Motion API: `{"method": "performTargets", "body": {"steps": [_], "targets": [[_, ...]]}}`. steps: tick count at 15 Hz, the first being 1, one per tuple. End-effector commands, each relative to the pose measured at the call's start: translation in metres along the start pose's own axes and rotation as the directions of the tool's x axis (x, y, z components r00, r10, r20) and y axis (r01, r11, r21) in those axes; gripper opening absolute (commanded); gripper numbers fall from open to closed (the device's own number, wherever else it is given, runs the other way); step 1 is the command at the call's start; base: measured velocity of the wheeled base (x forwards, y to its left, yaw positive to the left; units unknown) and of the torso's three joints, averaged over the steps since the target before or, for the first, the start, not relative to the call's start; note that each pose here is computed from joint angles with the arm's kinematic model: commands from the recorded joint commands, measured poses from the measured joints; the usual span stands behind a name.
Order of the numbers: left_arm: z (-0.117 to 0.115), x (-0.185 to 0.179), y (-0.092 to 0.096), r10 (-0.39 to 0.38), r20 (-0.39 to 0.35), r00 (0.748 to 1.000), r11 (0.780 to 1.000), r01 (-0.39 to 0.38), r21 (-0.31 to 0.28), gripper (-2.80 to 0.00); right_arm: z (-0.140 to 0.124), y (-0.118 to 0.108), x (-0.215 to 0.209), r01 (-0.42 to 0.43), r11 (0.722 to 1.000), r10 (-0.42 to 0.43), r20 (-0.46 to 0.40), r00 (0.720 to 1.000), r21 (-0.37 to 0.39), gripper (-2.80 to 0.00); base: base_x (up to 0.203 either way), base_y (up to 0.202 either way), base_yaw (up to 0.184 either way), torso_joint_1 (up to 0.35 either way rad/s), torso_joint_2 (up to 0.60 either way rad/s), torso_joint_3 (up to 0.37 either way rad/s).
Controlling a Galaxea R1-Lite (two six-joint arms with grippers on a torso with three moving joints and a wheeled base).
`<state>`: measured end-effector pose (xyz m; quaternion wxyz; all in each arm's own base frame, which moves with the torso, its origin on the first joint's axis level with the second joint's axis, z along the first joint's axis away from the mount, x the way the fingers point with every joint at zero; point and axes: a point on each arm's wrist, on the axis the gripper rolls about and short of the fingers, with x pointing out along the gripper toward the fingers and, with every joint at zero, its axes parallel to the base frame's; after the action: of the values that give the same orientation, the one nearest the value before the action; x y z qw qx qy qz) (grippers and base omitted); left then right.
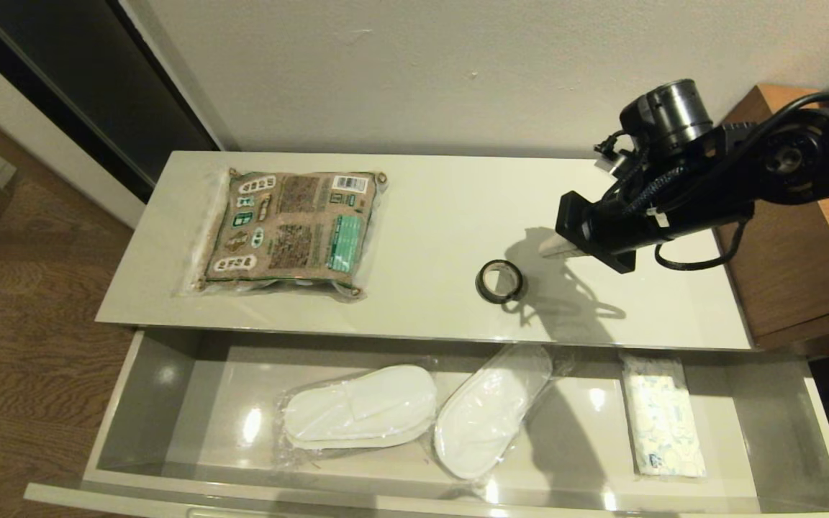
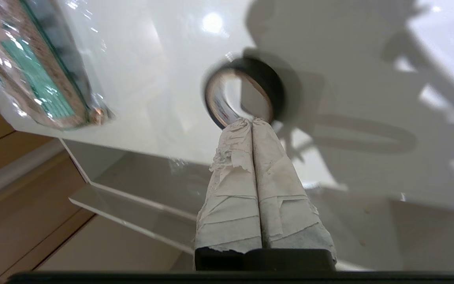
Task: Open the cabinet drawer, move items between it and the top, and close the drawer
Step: Pick up the adhesive tape on the table
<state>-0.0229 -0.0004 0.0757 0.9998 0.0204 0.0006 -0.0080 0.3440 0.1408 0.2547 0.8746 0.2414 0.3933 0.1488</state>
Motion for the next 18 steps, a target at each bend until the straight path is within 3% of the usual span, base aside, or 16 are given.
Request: {"method": "performTargets", "body": {"steps": [1, 2, 3, 6, 8, 10, 12, 14, 18], "targets": [[0.000, 0.000, 0.000, 0.001, -0.002, 1.000, 1.000, -0.001, 0.001, -2.80, -0.004, 0.006, 0.022, 0.002, 1.000, -0.002, -0.024, 1.000, -0.015, -2.80, 0.000, 0.000, 0.000, 0.000, 0.00, 0.000], [0.000, 0.000, 0.000, 0.001, -0.002, 1.000, 1.000, -0.001, 0.001, -2.80, -0.009, 0.008, 0.029, 0.048, 0.999, -0.049, -0.015, 0.999, -0.025, 0.00, 0.000, 0.000, 0.000, 0.000, 0.00, 0.000], [0.000, 0.000, 0.000, 0.001, -0.002, 1.000, 1.000, -0.001, 0.001, -2.80, -0.015, 0.011, 0.036, 0.101, 0.994, -0.101, 0.006, 0.995, -0.041, 0.00, 0.000, 0.000, 0.000, 0.000, 0.00, 0.000], [0.000, 0.000, 0.000, -0.001, -0.002, 1.000, 1.000, 0.001, 0.001, -2.80, -0.026, 0.024, 0.038, 0.105, 0.988, -0.100, 0.047, 0.994, -0.117, 0.00, 0.000, 0.000, 0.000, 0.000, 0.00, 0.000], [0.000, 0.000, 0.000, -0.001, -0.002, 1.000, 1.000, 0.001, 0.001, -2.80, -0.035, 0.034, 0.040, 0.154, 0.972, -0.133, 0.124, 0.983, -0.176, 0.00, 0.000, 0.000, 0.000, 0.000, 0.00, 0.000], [0.000, 0.000, 0.000, 0.001, -0.002, 1.000, 1.000, -0.001, 0.001, -2.80, -0.040, 0.040, 0.045, 0.168, 0.967, -0.137, 0.165, 0.977, -0.192, 0.00, 0.000, 0.000, 0.000, 0.000, 0.00, 0.000], [0.000, 0.000, 0.000, -0.001, -0.002, 1.000, 1.000, 0.001, 0.001, -2.80, -0.047, 0.048, 0.049, 0.181, 0.961, -0.145, 0.176, 0.974, -0.211, 0.00, 0.000, 0.000, 0.000, 0.000, 0.00, 0.000], [0.000, 0.000, 0.000, 0.001, -0.002, 1.000, 1.000, -0.001, 0.001, -2.80, -0.053, 0.052, 0.057, 0.253, 0.934, -0.201, 0.215, 0.956, -0.251, 0.00, 0.000, 0.000, 0.000, 0.000, 0.00, 0.000], [0.000, 0.000, 0.000, 0.001, -0.002, 1.000, 1.000, -0.001, 0.001, -2.80, -0.061, 0.054, 0.067, 0.282, 0.919, -0.228, 0.212, 0.950, -0.275, 0.00, 0.000, 0.000, 0.000, 0.000, 0.00, 0.000]]}}
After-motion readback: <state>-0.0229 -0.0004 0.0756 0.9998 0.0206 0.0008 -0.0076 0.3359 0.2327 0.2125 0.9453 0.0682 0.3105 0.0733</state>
